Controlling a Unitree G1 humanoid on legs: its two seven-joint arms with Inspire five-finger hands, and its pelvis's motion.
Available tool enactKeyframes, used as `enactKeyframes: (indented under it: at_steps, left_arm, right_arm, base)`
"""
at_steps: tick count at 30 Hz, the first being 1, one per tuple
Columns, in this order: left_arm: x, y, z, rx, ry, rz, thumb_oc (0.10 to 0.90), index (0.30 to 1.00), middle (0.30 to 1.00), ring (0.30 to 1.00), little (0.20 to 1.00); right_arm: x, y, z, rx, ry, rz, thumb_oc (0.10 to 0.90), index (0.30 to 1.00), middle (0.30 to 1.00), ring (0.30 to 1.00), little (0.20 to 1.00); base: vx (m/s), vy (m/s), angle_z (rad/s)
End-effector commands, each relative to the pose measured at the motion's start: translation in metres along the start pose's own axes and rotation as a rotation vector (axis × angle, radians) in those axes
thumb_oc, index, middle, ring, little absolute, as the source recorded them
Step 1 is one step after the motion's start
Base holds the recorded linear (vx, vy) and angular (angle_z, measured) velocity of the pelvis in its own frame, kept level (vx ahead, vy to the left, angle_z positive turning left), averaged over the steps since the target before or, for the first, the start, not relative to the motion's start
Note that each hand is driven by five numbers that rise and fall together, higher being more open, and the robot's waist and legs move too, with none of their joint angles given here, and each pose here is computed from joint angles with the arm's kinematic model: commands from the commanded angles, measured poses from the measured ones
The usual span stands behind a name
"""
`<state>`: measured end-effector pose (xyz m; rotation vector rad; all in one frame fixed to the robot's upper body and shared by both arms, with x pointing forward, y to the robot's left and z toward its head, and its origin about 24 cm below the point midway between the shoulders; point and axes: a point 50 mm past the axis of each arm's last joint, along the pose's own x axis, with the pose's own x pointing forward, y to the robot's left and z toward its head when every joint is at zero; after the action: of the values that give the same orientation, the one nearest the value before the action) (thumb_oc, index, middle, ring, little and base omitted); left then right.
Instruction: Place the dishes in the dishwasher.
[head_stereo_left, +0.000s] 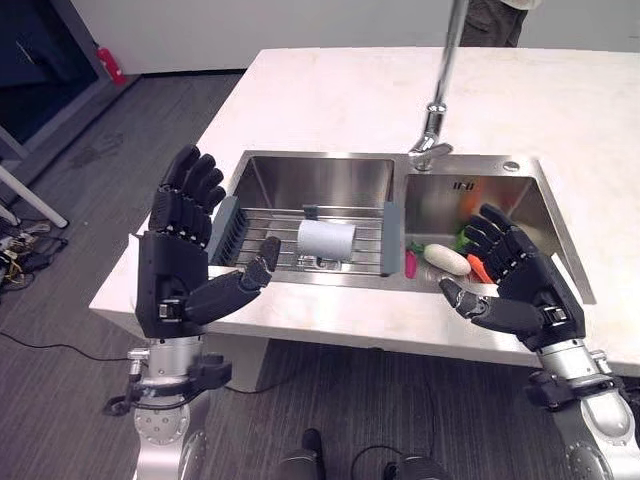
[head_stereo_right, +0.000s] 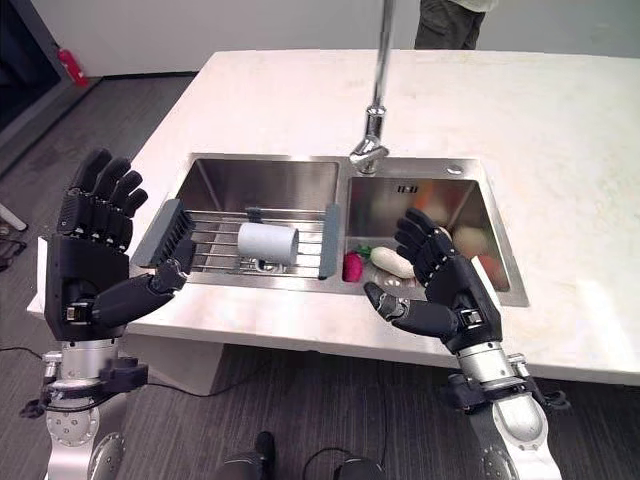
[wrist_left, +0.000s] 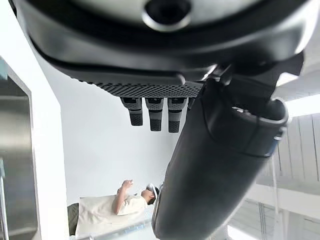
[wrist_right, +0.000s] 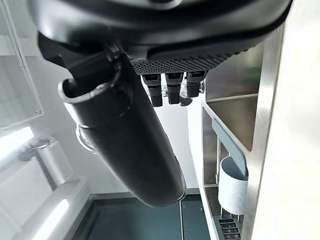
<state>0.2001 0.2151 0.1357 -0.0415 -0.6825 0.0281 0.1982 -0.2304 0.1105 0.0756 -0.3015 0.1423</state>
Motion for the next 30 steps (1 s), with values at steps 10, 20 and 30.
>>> enactKeyframes:
  at_steps: [10,20,30]
  left_arm:
    - [0.031,0.001,0.039,0.071,-0.245,-0.068,0.800,0.900,0.900,0.900,0.900]
    - [0.037,-0.007,0.029,0.093,-0.182,-0.104,0.800,0.900,0.900,0.900,0.900]
    - [0.040,-0.013,0.023,0.194,-0.080,-0.264,0.800,0.900,0.900,0.900,0.900]
  right_arm:
    - [0.027,0.018,0.043,-0.014,-0.302,0.047,0.800,0.900,0.900,0.900,0.900]
    - [0.025,0.014,0.034,-0.013,-0.244,0.061,0.800,0.900,0.900,0.900,0.900]
    - [0.043,0.016,0.046,-0.022,-0.246,0.094,0.800,0.900,0.900,0.900,0.900]
  base:
    - [0.10,0.204,0.03]
    - [0.07,0.090,0.03]
    - [-0.01,-0.157,-0.19]
